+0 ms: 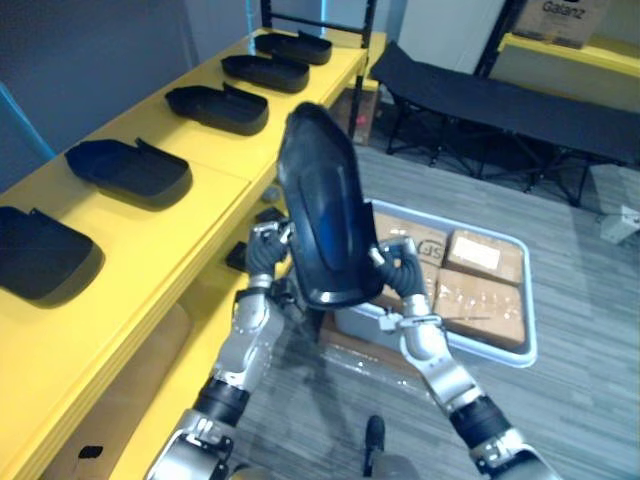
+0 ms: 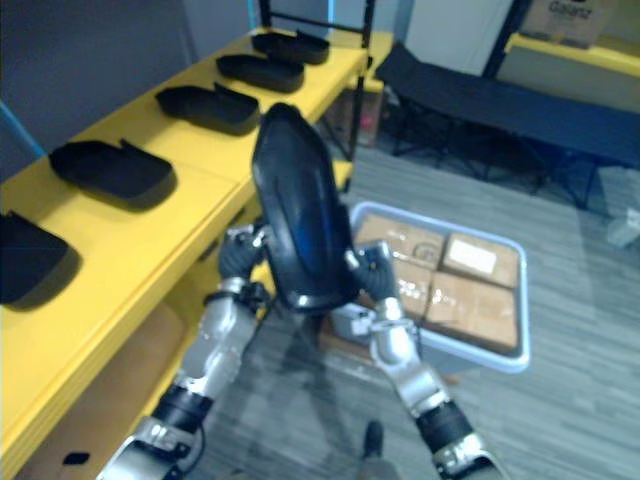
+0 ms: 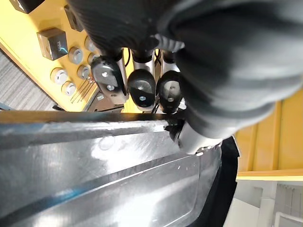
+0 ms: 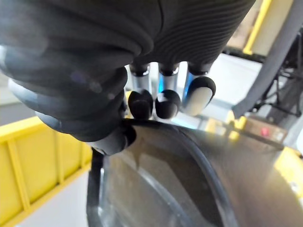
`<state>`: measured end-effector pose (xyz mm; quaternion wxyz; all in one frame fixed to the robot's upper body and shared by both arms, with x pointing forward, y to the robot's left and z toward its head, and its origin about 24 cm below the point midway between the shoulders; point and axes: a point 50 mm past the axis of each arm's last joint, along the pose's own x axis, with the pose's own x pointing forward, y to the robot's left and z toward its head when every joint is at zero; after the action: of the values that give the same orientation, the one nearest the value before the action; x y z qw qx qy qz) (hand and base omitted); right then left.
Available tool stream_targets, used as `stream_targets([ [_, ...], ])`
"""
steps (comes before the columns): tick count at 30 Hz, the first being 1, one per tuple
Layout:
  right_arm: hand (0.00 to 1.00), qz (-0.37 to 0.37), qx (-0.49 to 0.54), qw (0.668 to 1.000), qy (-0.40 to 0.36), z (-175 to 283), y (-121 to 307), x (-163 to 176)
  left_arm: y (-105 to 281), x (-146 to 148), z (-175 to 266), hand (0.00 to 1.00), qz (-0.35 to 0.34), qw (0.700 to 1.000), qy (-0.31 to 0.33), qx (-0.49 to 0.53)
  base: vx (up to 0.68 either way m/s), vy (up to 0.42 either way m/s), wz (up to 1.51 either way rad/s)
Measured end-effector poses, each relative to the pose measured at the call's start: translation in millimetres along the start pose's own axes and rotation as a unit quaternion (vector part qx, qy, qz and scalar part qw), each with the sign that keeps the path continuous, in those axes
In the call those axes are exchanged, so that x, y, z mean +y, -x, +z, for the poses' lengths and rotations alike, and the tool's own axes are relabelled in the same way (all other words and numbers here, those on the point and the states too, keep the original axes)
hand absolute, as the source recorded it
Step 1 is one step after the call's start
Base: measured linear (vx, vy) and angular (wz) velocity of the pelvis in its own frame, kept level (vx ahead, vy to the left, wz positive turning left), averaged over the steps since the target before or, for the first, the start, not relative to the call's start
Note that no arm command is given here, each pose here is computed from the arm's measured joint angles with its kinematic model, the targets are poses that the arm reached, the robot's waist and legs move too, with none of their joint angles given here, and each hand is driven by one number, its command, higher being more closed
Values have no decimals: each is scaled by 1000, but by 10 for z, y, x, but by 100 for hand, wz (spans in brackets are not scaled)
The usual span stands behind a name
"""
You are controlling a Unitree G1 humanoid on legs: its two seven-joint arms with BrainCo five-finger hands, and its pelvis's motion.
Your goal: Walk over and take plastic housings, then place them on the shelf
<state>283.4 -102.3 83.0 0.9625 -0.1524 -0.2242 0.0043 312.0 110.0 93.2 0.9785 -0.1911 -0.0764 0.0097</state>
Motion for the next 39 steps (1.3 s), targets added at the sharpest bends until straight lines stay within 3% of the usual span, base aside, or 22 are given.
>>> stream_targets([
  [7, 100, -8, -8, 1000, -5, 42, -5, -7, -7, -31, 63, 100, -7, 1000, -8, -16, 0, 0, 0],
  [14, 100, -23, -30, 999, -19, 150, -25, -1, -23, -178, 350, 100, -4, 992, -77, -104, 0, 0, -1],
  [15, 0, -24, -31, 999, -20, 154, -24, 1, -21, -184, 363, 100, -5, 991, -77, -107, 0, 0, 0],
  [25, 0, 23, -46, 998, -37, 212, 68, 207, 10, -159, 587, 100, 21, 970, -156, -184, 0, 0, 0],
  [39, 0, 50, -46, 997, -43, 230, 117, 305, 43, -154, 600, 100, 97, 944, -227, -219, 0, 0, 0],
])
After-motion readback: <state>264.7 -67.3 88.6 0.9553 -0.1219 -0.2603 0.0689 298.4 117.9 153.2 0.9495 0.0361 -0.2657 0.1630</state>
